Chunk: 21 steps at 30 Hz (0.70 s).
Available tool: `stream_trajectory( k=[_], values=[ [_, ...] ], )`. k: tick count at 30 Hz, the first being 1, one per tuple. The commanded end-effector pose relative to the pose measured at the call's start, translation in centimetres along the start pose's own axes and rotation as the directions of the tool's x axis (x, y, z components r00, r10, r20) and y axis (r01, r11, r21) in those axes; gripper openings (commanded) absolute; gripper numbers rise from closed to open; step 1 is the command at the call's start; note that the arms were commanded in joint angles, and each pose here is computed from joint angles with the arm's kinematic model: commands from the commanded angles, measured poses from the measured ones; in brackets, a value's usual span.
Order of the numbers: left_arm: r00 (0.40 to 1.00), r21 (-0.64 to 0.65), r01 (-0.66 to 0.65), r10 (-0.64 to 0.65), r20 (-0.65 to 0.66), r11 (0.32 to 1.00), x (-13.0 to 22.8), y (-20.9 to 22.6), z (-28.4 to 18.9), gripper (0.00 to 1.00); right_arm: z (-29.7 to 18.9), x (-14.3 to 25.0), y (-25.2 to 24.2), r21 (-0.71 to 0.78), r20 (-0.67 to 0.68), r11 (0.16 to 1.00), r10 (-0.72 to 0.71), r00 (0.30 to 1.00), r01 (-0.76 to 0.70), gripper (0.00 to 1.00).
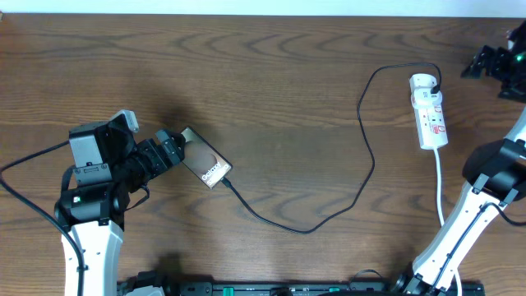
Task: Plug charger to phone and switch on socket
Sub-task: 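Raise and pull the right gripper back from the power strip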
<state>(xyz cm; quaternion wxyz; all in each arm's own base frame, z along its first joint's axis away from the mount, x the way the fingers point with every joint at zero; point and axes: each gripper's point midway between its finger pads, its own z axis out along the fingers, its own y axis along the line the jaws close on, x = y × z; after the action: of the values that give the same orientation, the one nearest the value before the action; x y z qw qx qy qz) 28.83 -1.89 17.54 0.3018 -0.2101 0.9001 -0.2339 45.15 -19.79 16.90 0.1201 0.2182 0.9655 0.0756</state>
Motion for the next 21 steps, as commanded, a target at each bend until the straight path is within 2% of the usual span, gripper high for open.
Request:
stream_trajectory(
  k=[1,12,18,21],
  values=[
    [1.000,-0.016,-0.012,0.013,0.013,1.000,-0.4,0.2,-0.1,0.97,-6.3,-0.3,1.9,0.070,0.143,0.997,-0.019,0.990,0.009,0.99],
    [1.000,-0.015,-0.012,0.013,0.013,1.000,-0.4,0.2,-0.1,0.97,-17.3,2.7,8.8,0.060,0.364,0.991,-0.135,0.921,0.122,0.99],
    [1.000,-0.015,-0.012,0.013,0.013,1.000,-0.4,0.2,-0.1,0.97,-20.5,5.6,9.3,0.178,0.401,0.979,-0.165,0.901,0.101,0.99],
    [1.000,-0.015,-0.012,0.013,0.013,1.000,-0.4,0.2,-0.1,0.97,-21.2,7.5,10.2,0.181,0.390,0.976,-0.184,0.902,0.121,0.99]
  ],
)
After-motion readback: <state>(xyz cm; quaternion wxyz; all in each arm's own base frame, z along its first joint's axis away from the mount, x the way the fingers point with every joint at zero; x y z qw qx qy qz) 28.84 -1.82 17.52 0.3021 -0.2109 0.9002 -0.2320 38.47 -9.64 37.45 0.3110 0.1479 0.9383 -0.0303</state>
